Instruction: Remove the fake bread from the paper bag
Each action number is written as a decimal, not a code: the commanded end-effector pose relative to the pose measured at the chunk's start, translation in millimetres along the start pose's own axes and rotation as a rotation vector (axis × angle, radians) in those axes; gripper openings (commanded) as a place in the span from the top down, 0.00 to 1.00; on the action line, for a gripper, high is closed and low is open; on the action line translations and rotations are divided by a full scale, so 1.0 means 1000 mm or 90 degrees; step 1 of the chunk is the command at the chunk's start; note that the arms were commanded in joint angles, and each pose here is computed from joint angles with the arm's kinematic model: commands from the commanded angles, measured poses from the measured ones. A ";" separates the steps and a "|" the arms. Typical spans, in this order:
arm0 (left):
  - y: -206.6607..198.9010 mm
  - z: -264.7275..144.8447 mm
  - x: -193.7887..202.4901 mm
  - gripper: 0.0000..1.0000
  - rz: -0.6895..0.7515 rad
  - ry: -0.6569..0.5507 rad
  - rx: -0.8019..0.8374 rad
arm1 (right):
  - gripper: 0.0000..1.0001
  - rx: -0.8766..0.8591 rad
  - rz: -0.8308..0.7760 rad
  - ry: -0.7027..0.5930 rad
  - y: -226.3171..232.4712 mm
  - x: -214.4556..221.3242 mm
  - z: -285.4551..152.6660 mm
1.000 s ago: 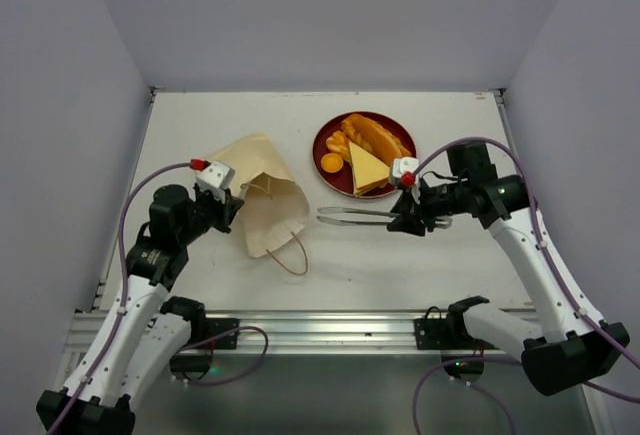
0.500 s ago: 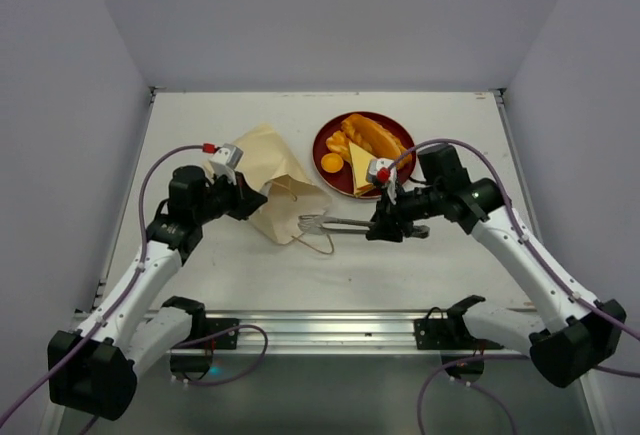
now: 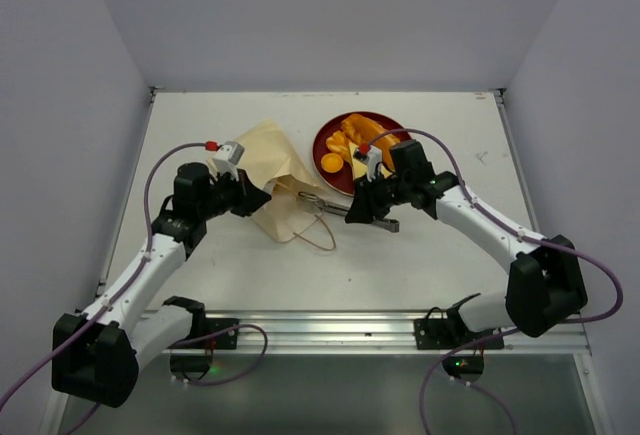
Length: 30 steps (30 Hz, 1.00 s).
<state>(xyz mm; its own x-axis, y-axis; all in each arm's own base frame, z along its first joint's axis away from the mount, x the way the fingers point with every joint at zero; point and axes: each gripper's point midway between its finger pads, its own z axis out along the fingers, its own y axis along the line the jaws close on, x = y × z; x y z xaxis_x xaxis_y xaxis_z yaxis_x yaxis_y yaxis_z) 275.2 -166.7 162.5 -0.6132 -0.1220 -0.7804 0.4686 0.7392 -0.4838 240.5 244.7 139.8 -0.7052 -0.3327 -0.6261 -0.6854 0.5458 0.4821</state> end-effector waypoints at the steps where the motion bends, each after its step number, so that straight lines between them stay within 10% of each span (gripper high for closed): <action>1: -0.014 -0.007 -0.036 1.00 0.007 -0.088 0.021 | 0.65 -0.009 0.032 -0.075 0.008 -0.030 0.006; 30: -0.009 -0.012 -0.035 1.00 -0.210 -0.251 0.017 | 0.52 -0.063 0.316 -0.127 0.022 -0.052 0.034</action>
<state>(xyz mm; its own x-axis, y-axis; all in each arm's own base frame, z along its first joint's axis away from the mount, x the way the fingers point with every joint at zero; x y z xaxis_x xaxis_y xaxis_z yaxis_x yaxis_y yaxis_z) 276.3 -157.7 178.5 -0.5097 -0.5341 -0.6745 0.2801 0.6383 -0.7170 258.9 290.1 133.0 -0.9324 0.0928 -0.3492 -0.2382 0.5688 0.7872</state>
